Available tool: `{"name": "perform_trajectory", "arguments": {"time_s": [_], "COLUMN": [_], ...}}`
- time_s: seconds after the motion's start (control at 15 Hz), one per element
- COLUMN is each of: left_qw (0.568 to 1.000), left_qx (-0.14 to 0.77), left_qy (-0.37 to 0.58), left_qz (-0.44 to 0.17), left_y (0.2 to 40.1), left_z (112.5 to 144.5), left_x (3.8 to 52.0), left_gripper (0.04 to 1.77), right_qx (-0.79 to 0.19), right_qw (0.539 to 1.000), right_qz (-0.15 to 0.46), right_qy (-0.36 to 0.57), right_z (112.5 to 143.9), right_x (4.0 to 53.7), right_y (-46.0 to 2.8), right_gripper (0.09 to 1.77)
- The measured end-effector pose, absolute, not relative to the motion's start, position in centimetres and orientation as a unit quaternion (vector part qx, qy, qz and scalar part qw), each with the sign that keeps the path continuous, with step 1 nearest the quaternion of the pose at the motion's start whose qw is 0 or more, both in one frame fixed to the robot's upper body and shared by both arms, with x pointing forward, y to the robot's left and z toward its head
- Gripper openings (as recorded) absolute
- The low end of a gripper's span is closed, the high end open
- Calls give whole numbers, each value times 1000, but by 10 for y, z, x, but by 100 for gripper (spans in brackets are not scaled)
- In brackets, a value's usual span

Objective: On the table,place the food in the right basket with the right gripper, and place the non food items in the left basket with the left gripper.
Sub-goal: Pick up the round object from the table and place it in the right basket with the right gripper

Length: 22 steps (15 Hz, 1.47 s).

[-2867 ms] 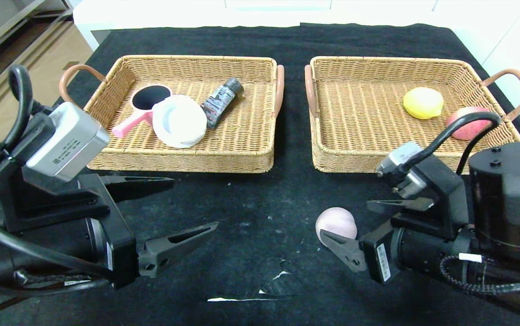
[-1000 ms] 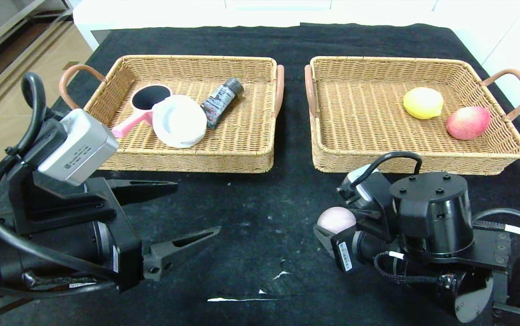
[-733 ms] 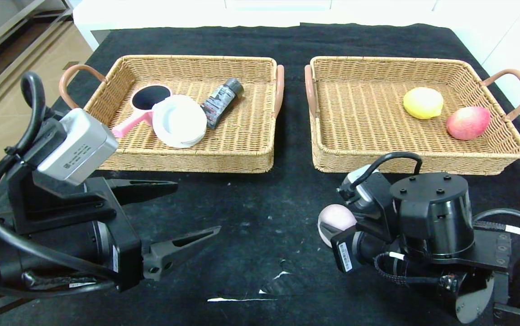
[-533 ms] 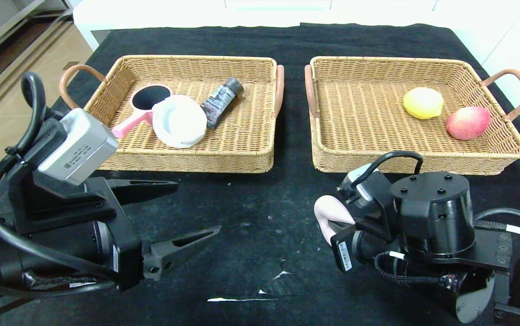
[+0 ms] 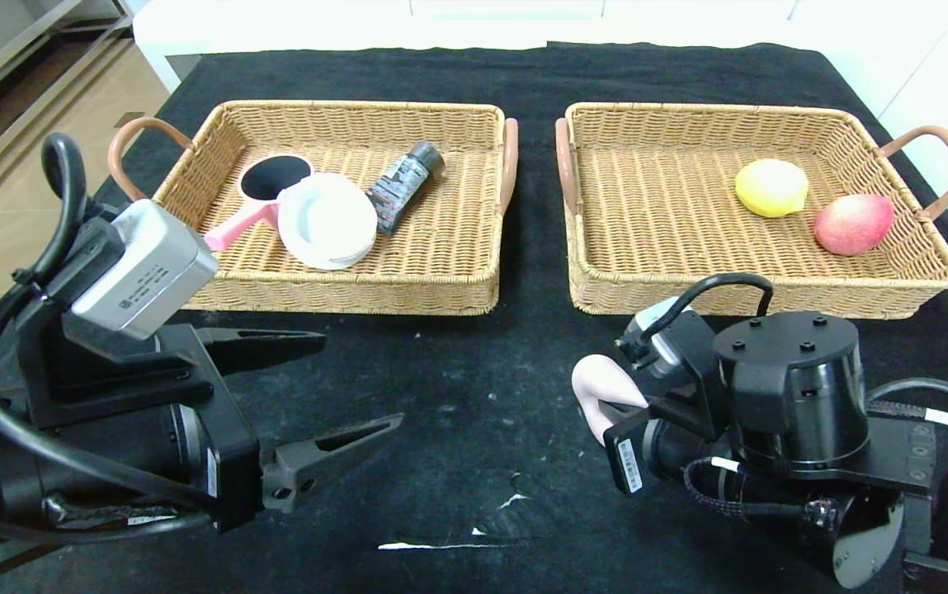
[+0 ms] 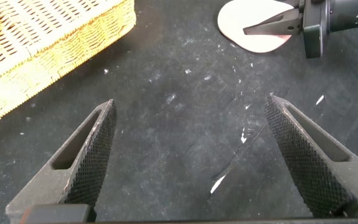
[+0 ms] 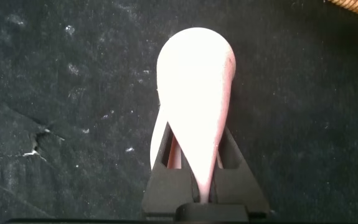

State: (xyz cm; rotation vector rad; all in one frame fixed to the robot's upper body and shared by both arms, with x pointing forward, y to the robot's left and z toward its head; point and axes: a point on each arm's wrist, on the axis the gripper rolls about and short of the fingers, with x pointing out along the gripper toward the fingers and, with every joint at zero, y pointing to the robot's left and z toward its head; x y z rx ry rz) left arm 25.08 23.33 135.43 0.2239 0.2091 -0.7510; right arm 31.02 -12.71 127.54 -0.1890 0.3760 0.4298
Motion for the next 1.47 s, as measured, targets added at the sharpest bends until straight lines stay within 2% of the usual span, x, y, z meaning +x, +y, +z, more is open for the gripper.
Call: {"name": "perform_trajectory", "arguments": {"time_s": [0.53,1.0,1.47], "left_qw": [918,918,918], "left_qx": [109,110,110], "left_qy": [104,107,108], "left_qz": [-366,-366,-366], "left_y": [233,232,232], "left_z": [1353,1352,1351], "left_x": [252,252,252], "left_gripper": [172,172,172], "right_qx": [-79,-66,-46], "right_qw": [959,967,975], "right_qz": [222,222,205], "right_qy": [158,109,73], "right_z": [1295,1332,1381], "right_x": [302,300,324], "right_y": [-130,-136,-151], "right_gripper": [18,18,18]}}
